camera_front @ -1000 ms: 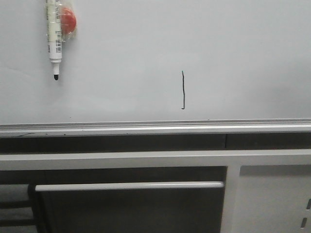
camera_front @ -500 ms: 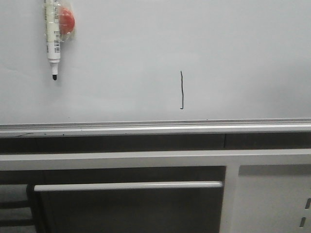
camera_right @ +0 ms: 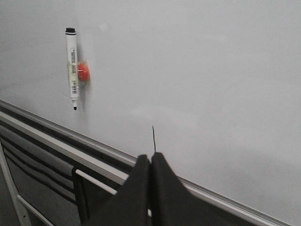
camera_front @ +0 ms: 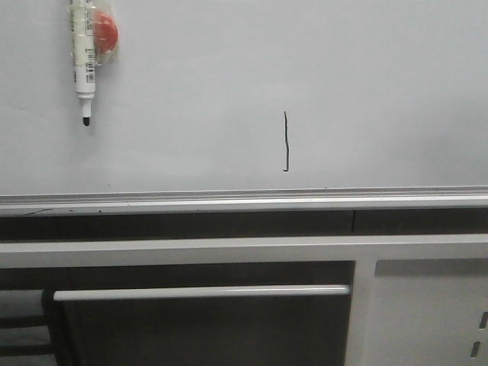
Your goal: Write number 1 on whiteboard
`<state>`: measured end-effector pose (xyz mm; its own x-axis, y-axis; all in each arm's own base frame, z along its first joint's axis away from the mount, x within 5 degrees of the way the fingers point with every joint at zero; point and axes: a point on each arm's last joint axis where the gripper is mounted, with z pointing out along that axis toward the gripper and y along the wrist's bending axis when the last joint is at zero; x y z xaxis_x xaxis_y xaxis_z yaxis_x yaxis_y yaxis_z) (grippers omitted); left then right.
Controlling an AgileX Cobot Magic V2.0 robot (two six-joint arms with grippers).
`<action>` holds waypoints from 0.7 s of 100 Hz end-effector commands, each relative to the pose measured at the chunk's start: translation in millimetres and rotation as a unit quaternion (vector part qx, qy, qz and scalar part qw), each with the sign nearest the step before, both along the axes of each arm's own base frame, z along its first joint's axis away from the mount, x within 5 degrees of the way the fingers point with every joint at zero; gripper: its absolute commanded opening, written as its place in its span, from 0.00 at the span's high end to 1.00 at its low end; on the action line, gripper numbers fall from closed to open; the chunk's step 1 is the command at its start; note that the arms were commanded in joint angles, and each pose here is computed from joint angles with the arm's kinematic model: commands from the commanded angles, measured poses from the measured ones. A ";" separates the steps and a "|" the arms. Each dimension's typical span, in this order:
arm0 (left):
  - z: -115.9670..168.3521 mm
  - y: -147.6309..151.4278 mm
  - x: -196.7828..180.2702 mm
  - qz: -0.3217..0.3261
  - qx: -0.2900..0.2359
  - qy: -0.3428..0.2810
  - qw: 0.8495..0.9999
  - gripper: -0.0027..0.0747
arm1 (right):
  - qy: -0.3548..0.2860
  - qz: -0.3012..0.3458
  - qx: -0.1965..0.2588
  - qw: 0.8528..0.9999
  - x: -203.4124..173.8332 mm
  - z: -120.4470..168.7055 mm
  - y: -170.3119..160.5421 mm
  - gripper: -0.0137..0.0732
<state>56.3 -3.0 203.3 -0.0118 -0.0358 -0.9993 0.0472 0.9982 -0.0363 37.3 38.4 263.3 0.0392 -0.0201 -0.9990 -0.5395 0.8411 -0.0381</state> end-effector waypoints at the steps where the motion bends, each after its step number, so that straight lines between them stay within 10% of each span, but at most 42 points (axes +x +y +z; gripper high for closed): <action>1: -6.1 0.3 -0.1 0.001 -0.011 -0.025 1.000 0.99 | -0.017 -0.018 0.020 0.999 0.8 10.7 -3.1 0.90; 35: -6.1 0.3 -0.1 0.001 -0.011 -0.025 1.000 0.99 | -0.028 -0.035 0.026 0.999 2.2 13.0 -6.0 0.90; 70: -6.1 0.3 -0.1 0.001 -0.011 -0.025 1.000 0.99 | -0.015 -0.237 0.028 0.971 18.7 -11.7 -32.6 0.90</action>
<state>56.3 -3.0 203.3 -0.0119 -0.0374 -0.9992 0.0473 0.9982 -0.0380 53.8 13.6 246.0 0.0151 0.0003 -0.9999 -0.2043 0.9789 -0.0028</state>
